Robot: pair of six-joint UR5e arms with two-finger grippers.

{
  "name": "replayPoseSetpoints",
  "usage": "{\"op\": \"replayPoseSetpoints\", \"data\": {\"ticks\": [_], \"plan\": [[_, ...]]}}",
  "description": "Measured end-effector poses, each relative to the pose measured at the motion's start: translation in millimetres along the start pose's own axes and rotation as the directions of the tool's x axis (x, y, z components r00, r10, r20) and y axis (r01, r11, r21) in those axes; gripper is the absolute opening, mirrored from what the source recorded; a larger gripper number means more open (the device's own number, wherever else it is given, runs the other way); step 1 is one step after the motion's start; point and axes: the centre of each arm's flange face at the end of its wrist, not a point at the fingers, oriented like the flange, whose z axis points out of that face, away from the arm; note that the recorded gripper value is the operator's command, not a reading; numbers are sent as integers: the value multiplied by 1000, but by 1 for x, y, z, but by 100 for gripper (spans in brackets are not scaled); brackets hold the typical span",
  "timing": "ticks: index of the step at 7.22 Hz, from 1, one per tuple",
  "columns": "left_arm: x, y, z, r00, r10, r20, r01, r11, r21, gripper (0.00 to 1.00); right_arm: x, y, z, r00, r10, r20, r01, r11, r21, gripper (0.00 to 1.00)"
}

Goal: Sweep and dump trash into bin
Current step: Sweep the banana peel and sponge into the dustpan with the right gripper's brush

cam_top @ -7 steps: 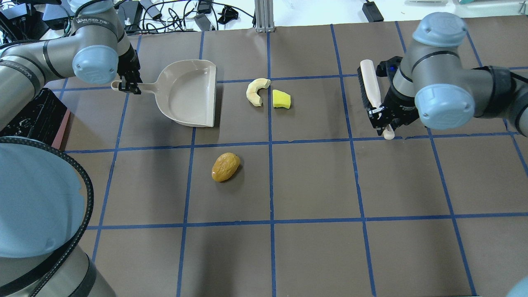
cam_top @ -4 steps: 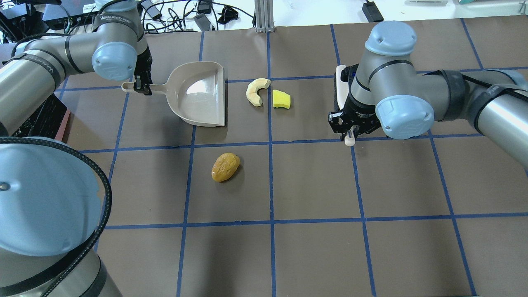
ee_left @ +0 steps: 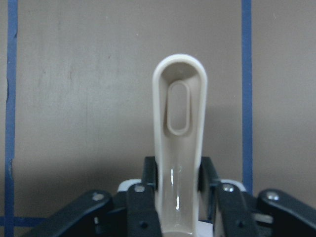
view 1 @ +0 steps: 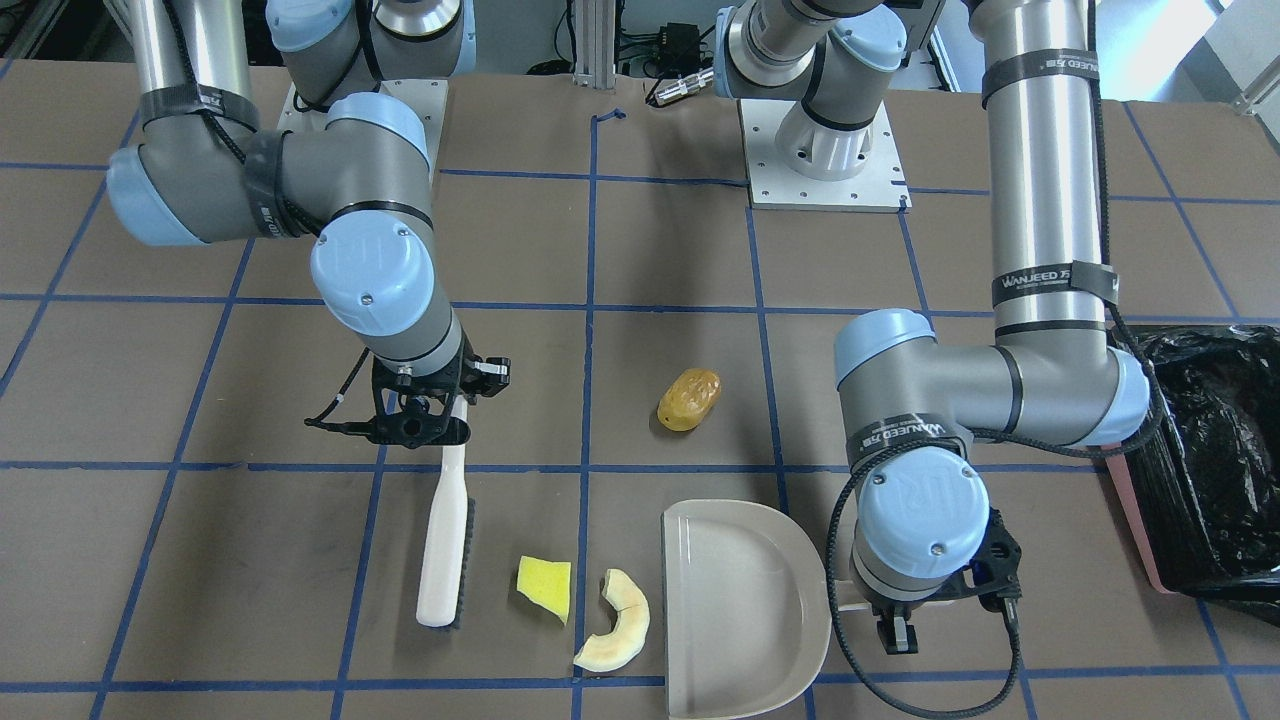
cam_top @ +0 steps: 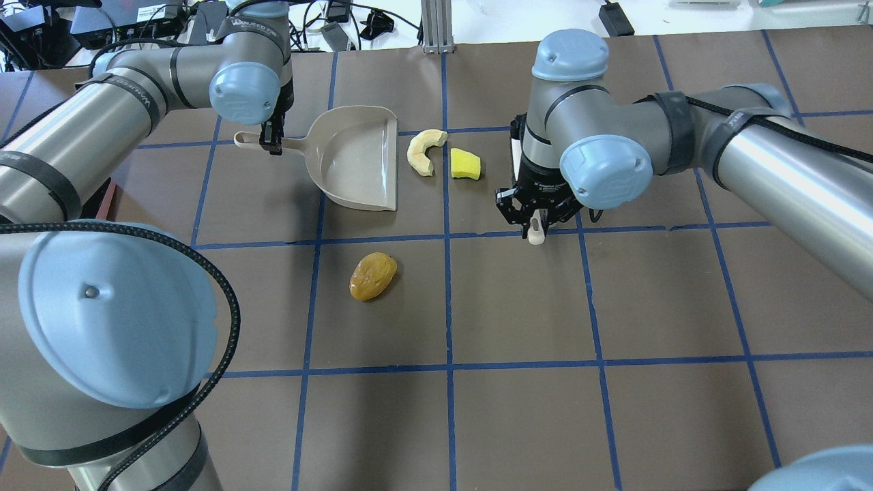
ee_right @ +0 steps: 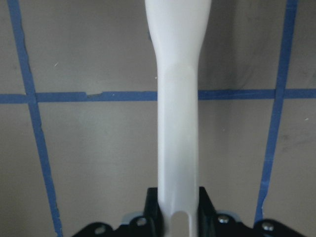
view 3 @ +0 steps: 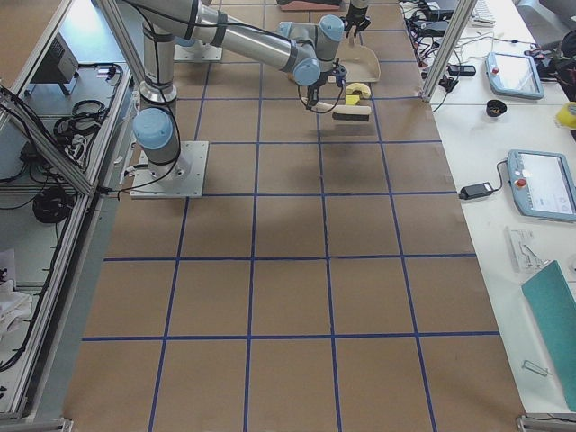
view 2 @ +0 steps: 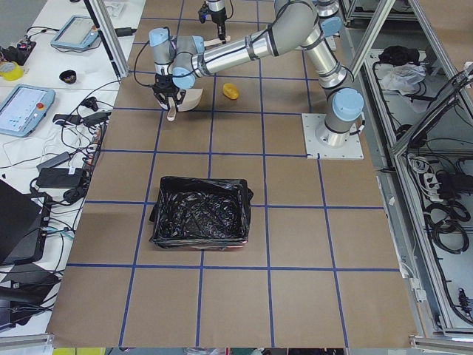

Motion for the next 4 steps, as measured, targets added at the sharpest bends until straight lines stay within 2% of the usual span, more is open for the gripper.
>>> {"op": "replayPoseSetpoints", "data": {"ticks": [2,4], "plan": [[-2,18,-2,1000,24,-3,-24,1000,8,0,-26,4,6,1000,-3,-16,3,1000,-4,0],[-2,21,-3,1000,29,-5,-29,999,13,0,-33,-4,14,1000,23,-10,-23,1000,18,0]]}}
